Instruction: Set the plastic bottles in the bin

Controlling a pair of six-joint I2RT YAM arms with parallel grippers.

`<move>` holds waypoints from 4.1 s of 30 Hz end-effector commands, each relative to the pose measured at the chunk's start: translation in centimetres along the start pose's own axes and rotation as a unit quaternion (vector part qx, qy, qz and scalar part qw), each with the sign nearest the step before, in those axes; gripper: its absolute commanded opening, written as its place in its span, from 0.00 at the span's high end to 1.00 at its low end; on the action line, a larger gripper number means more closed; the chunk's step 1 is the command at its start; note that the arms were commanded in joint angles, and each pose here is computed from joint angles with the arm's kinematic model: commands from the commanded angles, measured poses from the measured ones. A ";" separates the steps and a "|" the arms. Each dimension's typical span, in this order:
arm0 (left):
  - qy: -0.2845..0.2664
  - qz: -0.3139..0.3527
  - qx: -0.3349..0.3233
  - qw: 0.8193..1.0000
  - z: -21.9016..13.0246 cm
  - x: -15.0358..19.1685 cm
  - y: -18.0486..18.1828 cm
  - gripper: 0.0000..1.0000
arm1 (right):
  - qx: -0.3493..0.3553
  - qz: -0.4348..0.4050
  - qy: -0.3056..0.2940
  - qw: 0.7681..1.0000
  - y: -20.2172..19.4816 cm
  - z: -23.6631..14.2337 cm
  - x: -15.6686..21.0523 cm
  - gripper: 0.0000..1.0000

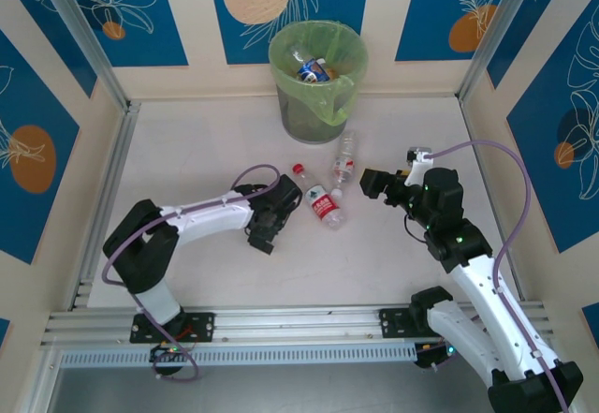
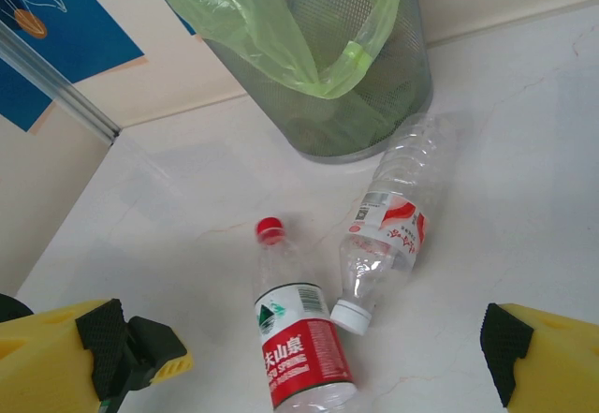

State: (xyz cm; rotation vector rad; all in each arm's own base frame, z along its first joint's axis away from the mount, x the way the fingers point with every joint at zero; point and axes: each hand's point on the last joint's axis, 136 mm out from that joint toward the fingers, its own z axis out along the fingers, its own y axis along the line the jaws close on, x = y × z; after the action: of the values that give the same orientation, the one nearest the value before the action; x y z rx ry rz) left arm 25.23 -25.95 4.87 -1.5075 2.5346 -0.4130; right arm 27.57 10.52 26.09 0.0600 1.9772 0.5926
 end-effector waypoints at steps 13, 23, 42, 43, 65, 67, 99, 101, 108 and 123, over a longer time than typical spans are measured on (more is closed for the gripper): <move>-0.079 0.213 0.093 0.969 -1.6 -0.2 -10.4 0.00 | -0.004 0.042 0.115 0.992 -1.0 4.6 5.3 0.00; -0.111 0.461 0.013 0.880 0.4 0.1 -11.9 0.00 | 0.015 0.048 0.115 0.992 -1.9 4.6 5.6 0.00; -0.031 0.637 -0.038 0.769 4.3 2.8 -9.6 0.02 | 0.033 0.062 0.120 0.990 -2.5 5.3 5.7 0.00; -0.031 0.641 -0.043 0.766 4.5 2.8 -9.5 0.04 | 0.034 0.062 0.121 0.990 -2.5 5.3 5.8 0.00; -0.024 0.686 0.023 0.727 2.7 4.5 -11.7 0.43 | 0.049 0.076 0.122 0.988 -2.4 7.0 4.2 0.00; -0.024 0.687 0.027 0.725 2.3 4.6 -11.8 0.43 | 0.048 0.078 0.122 0.988 -2.2 7.3 4.0 0.00; -0.192 0.586 0.412 0.670 -23.3 0.3 -30.2 0.41 | 0.050 0.125 0.089 0.987 -2.0 6.7 2.6 0.00; -0.216 0.585 0.424 0.657 -24.5 0.0 -31.5 0.41 | 0.048 0.125 0.088 0.987 -1.9 6.4 2.5 0.00; -0.338 0.555 0.443 0.618 -27.9 -2.4 -37.1 0.40 | 0.054 0.129 0.084 0.987 -2.1 5.7 2.4 0.00; -0.498 0.485 0.469 0.545 -31.0 -5.6 -42.8 0.40 | 0.065 0.129 0.076 0.986 -2.5 4.5 2.6 0.00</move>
State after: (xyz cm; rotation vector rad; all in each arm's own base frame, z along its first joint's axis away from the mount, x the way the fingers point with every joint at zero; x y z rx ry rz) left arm 53.85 -37.63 44.24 0.3107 1.4603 -0.4369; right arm 31.12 11.32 21.36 0.3370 2.1797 0.6615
